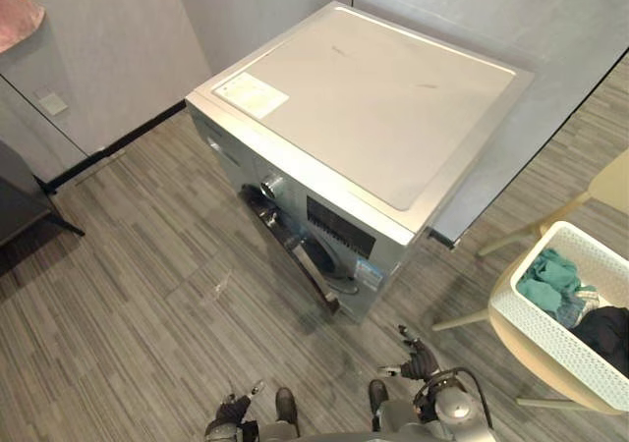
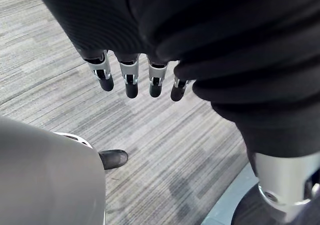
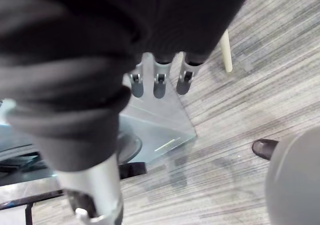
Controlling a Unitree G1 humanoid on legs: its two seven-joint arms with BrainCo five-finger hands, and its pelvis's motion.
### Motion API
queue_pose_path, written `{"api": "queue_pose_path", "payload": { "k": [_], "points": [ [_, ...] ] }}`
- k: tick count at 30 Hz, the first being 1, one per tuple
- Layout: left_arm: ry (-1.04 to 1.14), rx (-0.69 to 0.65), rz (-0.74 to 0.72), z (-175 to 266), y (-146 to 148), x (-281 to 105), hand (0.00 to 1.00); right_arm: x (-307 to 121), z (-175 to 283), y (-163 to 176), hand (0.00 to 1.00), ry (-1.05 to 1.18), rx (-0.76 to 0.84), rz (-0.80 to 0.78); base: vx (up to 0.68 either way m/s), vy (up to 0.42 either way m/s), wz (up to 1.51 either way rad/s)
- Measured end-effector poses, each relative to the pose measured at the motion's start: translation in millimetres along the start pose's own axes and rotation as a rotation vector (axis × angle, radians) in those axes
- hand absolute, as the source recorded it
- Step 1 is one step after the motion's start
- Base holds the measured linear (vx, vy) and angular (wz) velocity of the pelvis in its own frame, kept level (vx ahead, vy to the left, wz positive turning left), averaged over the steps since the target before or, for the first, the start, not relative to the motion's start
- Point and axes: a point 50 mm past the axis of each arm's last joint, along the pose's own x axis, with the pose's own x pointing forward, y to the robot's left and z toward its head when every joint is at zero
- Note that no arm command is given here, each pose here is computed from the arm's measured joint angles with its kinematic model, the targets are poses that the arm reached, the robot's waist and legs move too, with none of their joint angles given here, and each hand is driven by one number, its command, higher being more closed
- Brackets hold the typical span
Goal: Pick up the laundry basket with both hands and put the clothes into the washing machine.
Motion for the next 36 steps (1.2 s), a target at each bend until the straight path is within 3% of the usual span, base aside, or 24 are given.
{"api": "queue_pose_path", "payload": {
  "k": [9, 20, 27, 36],
  "points": [
    [-0.003, 0.007, 0.009, 0.7, 4.0, 0.6, 0.0, 1.4, 51.8, 27.1, 0.0, -0.221, 0.099, 0.171, -0.01, 0.003, -0.01],
    [0.0, 0.011, 0.017, 2.3, 6.8, 1.5, 0.0, 10.1, 89.6, 39.1, 0.0, -0.342, 0.024, 0.248, 0.03, -0.001, 0.09],
    [-0.014, 0.008, 0.021, 8.5, 6.0, 2.3, 0.0, 20.7, 121.4, 29.8, 0.0, -0.431, -0.011, 0.191, -0.01, 0.0, 0.1],
    [-0.091, 0.003, 0.044, 32.8, 2.4, 3.2, 0.0, 45.3, 182.2, -8.1, 0.0, -0.541, -0.043, 0.009, -0.01, -0.011, 0.19]
  ]
}}
